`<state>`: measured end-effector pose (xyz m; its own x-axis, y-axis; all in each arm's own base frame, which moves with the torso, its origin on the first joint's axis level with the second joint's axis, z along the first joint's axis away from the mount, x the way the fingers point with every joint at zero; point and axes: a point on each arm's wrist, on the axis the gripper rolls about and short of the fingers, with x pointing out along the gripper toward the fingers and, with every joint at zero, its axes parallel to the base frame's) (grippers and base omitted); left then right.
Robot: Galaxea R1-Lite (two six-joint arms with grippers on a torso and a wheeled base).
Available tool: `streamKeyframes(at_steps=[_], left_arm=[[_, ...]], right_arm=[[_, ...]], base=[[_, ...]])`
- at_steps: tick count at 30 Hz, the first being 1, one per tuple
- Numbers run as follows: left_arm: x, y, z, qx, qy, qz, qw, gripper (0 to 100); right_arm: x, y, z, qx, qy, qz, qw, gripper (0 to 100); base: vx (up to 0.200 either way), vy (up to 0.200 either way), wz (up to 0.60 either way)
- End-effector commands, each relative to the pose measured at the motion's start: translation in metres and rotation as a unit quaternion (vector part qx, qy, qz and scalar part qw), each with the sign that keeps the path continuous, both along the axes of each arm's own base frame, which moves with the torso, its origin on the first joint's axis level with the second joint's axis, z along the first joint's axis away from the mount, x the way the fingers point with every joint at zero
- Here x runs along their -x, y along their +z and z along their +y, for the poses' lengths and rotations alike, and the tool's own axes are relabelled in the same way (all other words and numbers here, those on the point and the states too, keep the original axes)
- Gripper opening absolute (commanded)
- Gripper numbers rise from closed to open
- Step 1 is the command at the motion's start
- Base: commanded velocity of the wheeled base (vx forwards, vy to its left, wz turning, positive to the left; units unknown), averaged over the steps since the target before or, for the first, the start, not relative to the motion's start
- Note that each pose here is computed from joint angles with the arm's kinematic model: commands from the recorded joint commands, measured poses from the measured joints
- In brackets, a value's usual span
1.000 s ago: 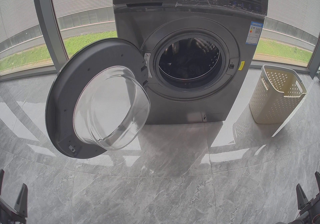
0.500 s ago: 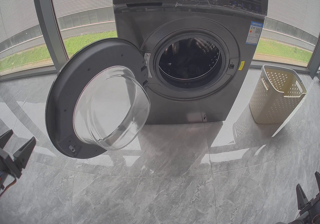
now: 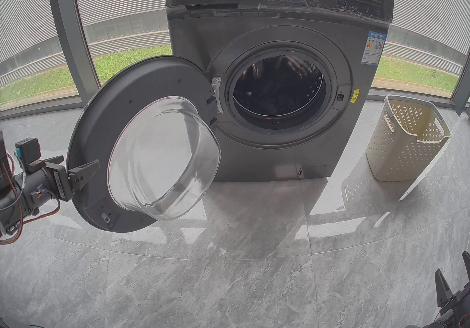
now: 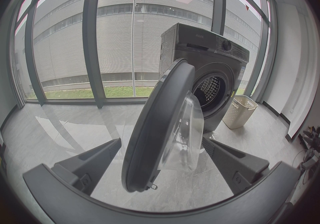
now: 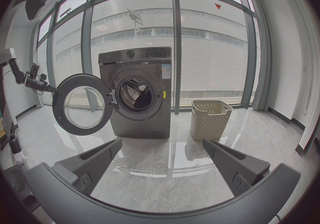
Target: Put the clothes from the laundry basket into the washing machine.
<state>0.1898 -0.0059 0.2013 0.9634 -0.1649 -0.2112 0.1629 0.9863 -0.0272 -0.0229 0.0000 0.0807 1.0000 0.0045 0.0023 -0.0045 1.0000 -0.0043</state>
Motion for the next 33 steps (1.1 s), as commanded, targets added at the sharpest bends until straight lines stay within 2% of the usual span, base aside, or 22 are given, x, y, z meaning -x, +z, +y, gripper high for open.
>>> streamKeyframes(at_steps=[1, 8, 11, 12, 16, 18, 23, 26, 28, 29, 30, 33], left_arm=[[-0.030, -0.019, 0.000, -0.010, -0.001, 0.039, 0.9992, 100], [-0.029, -0.022, -0.005, -0.013, -0.022, 0.038, 0.9989, 100], [-0.025, -0.021, -0.015, -0.002, -0.065, 0.037, 0.9972, 100], [-0.019, -0.019, -0.021, 0.003, -0.096, 0.032, 0.9949, 100], [0.004, -0.019, -0.035, 0.013, -0.174, 0.027, 0.9842, 100], [0.008, -0.021, -0.039, 0.013, -0.187, 0.029, 0.9818, 100], [0.007, -0.023, -0.041, 0.010, -0.193, 0.033, 0.9806, 100], [0.008, -0.024, -0.047, 0.013, -0.206, 0.037, 0.9777, 100], [0.009, -0.024, -0.062, 0.021, -0.242, 0.040, 0.9692, 100], [0.009, -0.023, -0.064, 0.023, -0.247, 0.039, 0.9679, 100], [0.011, -0.019, -0.072, 0.033, -0.263, 0.036, 0.9634, 100], [0.013, -0.011, -0.083, 0.057, -0.286, 0.031, 0.9561, 100]], right_arm=[[-0.001, -0.005, 0.000, 0.000, 0.000, 0.006, 1.0000, 100], [-0.001, -0.005, 0.000, 0.000, 0.000, 0.006, 1.0000, 100], [-0.001, -0.005, 0.000, 0.000, 0.000, 0.006, 1.0000, 100], [-0.001, -0.005, 0.000, 0.000, 0.000, 0.005, 1.0000, 100], [-0.001, -0.005, 0.000, 0.001, 0.000, 0.006, 1.0000, 100], [-0.001, -0.005, 0.000, 0.000, 0.000, 0.006, 1.0000, 100], [-0.001, -0.005, 0.000, 0.001, 0.000, 0.005, 1.0000, 100], [-0.001, -0.005, 0.000, 0.001, 0.000, 0.006, 1.0000, 100], [-0.001, -0.005, 0.000, 0.001, 0.001, 0.005, 1.0000, 100], [-0.001, -0.005, 0.000, 0.001, 0.000, 0.006, 1.0000, 100], [-0.001, -0.005, 0.000, 0.001, 0.000, 0.006, 1.0000, 100], [-0.001, -0.005, 0.000, 0.001, 0.000, 0.006, 1.0000, 100]], base=[[0.000, 0.000, 0.00], [0.000, 0.000, 0.00], [0.000, 0.000, 0.00], [0.000, 0.000, 0.00], [0.000, 0.000, 0.00], [0.000, 0.000, 0.00], [0.000, 0.000, 0.00], [0.000, 0.000, 0.00], [0.000, 0.000, 0.00], [0.000, 0.000, 0.00], [0.000, 0.000, 0.00], [0.000, 0.000, 0.00]])
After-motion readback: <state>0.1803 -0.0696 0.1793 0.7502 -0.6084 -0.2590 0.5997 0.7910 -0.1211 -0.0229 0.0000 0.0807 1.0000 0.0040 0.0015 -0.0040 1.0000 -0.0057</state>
